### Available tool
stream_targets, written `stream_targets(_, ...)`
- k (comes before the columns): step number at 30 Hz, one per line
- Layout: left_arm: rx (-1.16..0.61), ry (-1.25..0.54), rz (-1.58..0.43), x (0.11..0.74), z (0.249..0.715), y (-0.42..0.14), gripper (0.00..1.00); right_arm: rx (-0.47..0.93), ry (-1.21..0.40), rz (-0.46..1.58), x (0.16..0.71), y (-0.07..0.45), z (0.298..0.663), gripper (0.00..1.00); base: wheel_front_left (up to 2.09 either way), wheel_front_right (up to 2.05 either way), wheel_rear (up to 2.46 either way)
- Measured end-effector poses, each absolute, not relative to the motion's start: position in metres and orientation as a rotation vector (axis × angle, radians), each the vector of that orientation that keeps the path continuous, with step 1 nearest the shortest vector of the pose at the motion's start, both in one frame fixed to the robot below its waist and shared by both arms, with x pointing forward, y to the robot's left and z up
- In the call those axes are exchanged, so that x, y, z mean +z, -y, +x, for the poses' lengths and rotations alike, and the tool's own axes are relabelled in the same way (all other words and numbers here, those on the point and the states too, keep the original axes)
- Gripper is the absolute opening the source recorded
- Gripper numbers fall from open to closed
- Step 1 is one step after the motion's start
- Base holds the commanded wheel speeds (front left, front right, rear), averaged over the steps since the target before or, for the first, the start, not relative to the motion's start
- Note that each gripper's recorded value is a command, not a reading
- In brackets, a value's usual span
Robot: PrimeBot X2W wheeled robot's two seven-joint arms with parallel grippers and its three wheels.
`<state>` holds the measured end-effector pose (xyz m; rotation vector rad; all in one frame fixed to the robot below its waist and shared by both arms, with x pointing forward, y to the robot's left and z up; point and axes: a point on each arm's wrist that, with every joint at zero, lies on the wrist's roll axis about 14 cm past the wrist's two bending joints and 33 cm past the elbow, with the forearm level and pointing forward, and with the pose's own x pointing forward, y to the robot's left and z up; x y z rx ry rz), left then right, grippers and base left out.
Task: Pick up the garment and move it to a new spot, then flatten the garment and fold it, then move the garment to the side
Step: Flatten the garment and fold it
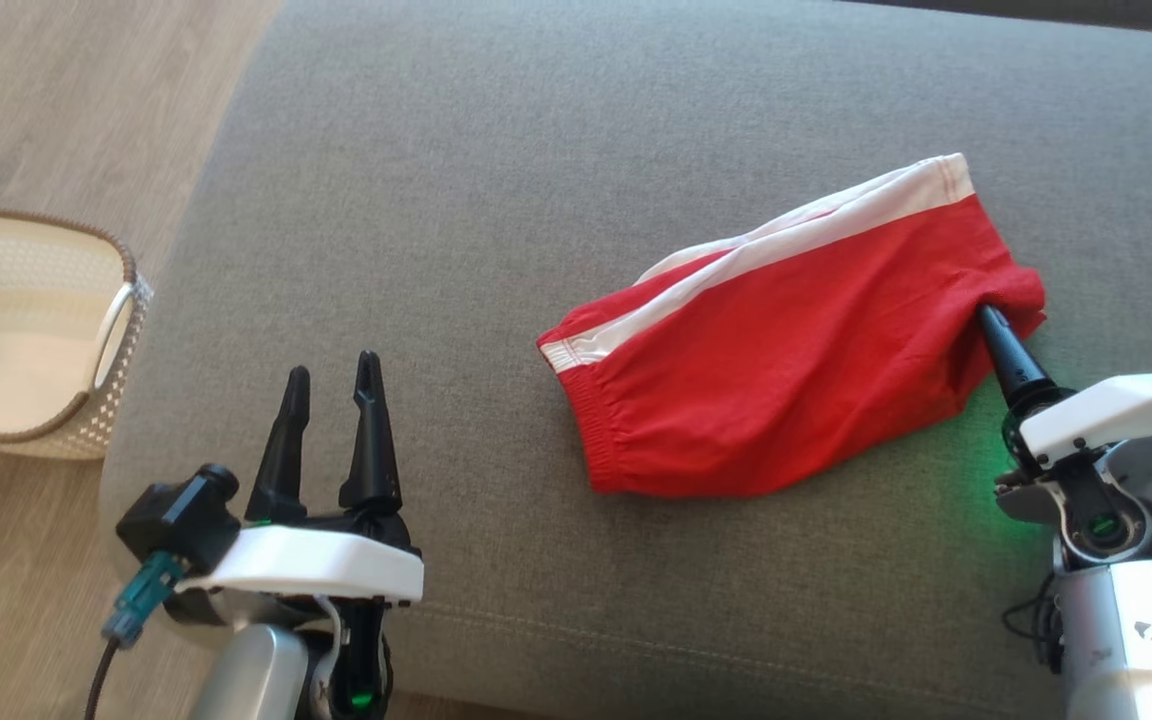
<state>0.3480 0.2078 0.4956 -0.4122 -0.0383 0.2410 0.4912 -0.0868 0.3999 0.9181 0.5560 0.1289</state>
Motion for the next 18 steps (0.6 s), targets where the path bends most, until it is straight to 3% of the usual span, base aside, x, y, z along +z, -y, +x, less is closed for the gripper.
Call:
stream_targets(11,0.217,0.011,-0.390,0.487,0.346,-0.202,1.00,0.161,-0.512,1.002,0.413,0.079,0.481,1.00,0.00,0.00,0.00)
stream_targets(18,0.224,-0.001,-0.370,0.484,0.340,-0.203,1.00,0.058,-0.541,0.967,0.389,0.091,0.480,1.00,0.00,0.00,0.00)
